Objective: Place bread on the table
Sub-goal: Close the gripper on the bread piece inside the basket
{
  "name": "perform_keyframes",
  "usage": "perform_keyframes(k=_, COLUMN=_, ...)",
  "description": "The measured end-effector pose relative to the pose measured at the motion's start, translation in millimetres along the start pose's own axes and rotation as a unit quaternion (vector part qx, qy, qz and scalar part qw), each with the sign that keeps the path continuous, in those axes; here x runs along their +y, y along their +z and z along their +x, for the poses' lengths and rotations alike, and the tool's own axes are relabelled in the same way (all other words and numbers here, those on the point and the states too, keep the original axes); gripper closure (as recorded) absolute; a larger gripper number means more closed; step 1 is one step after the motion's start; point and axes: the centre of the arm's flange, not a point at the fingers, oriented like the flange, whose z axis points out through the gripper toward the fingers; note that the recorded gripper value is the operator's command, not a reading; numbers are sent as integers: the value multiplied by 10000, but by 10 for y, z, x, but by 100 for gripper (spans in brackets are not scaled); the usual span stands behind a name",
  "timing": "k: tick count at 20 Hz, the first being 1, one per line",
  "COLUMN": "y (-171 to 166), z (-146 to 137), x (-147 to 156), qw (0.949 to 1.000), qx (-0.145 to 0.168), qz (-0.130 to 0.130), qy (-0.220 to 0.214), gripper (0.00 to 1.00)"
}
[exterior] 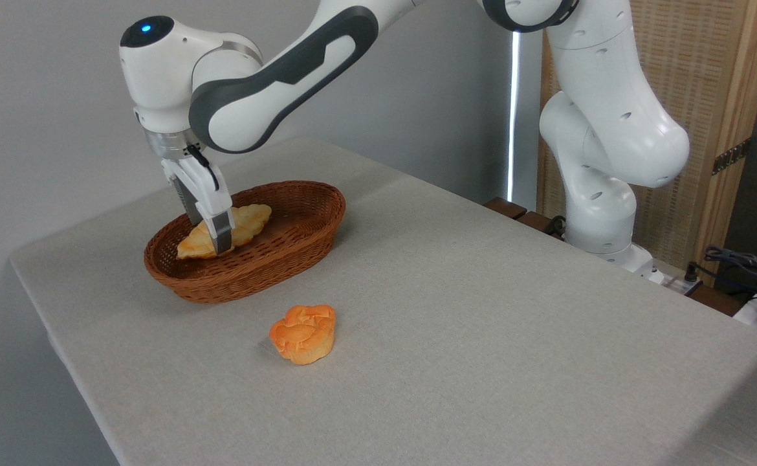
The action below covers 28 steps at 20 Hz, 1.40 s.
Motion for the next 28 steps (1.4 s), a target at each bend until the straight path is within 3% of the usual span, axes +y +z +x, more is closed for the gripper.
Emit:
perform_keyframes(k=12, y=137, z=-4, x=-36, qw=9998, qx=-130, qz=84, qy=90, gripper=1)
perform_keyframes(k=15, y=140, z=-4, x=-36, qw=9998, qx=-135, qz=92, qy=97, gripper=49)
perform_keyframes(k=17, y=141, z=-4, x=-34, qw=9998, qx=-137, qz=94, qy=98, gripper=63)
perform_keyframes(k=28, y=133, z=0, x=-37, qw=9999, qx=-130, qz=104, qy=44, gripper=64)
